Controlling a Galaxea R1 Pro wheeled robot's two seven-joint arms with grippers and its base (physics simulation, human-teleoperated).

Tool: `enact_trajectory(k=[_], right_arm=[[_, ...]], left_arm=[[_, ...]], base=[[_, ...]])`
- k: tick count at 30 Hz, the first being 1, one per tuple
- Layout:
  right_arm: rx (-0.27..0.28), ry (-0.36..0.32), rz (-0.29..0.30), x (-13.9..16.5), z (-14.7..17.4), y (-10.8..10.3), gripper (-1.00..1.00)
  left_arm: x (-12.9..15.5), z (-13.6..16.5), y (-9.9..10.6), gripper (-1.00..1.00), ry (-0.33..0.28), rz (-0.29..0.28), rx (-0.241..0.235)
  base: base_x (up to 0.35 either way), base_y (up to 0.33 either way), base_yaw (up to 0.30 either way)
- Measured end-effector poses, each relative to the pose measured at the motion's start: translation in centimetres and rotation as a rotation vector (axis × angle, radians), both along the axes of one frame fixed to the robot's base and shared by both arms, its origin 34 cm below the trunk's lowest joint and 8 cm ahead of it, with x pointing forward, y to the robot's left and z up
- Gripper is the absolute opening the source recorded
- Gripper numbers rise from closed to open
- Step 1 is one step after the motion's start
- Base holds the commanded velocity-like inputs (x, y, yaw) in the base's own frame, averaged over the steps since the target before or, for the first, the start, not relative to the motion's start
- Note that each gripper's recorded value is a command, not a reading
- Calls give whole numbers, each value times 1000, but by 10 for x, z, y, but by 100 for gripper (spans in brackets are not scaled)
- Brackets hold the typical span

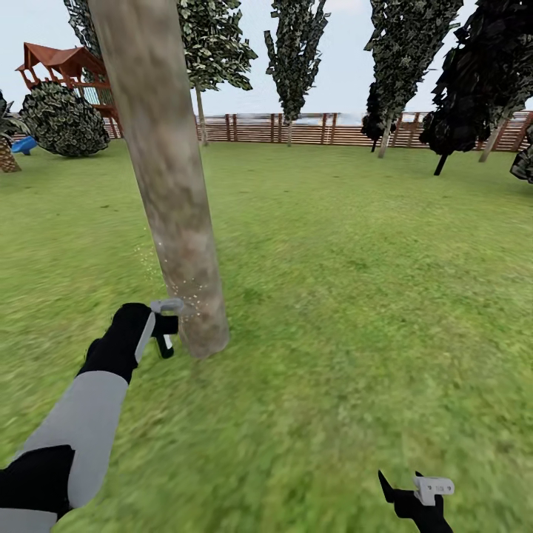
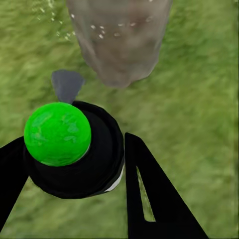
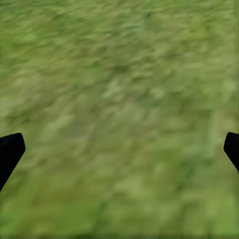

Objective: In the garden, pick up the pesticide atomizer on the floor and spray pesticide onto both trees until each tree trunk is fully covered.

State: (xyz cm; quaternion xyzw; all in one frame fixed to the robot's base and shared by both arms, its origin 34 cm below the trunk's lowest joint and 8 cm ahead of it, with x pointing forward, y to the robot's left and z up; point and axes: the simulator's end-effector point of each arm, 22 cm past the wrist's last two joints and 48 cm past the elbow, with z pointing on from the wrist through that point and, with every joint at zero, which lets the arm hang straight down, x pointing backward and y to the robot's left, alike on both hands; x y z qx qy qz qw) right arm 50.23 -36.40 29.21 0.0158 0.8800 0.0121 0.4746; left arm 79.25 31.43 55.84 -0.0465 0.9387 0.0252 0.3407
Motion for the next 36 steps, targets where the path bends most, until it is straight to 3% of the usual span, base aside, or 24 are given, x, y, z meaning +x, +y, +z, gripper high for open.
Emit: enact_trajectory(k=[3,4,7,11,13,17,21,23,26,30,32,36], right_arm=[[0,-1,0,0,0,0,100],[0,0,0,0,0,0,100],[0,0,0,0,0,0,100],[0,0,1,0,0,0,100],[0,0,0,0,0,0,100],[0,-1,0,0,0,0,100],[0,0,0,0,0,0,100],[0,-1,0,0,0,0,100],[0,-1,0,0,0,0,100],[0,-1,0,0,0,0,100],[0,-1,-1,0,0,0,100],[0,0,0,0,0,0,100]], left_arm=[[2,23,-55,-100,-6,-61,-44],[3,30,-56,-100,-11,-69,-23],[3,37,-47,-100,-16,-64,-1],[3,42,-11,-100,-22,-25,36],[6,54,-16,-100,-51,-32,32],[11,69,-46,-100,-87,-63,1],[15,88,-36,-100,-129,-50,21],[19,99,-13,-100,-145,-22,47],[21,106,1,-100,-153,-8,57],[23,109,-18,-100,-157,-32,34],[24,109,-40,-100,-158,-55,9],[22,106,-28,-100,-150,-39,29]], base=[[0,0,0],[0,0,0],[0,0,0],[-33,0,0],[-251,0,0],[-70,0,0],[-3,0,0],[0,0,0],[0,0,0],[0,0,0],[0,0,0],[0,0,0]])
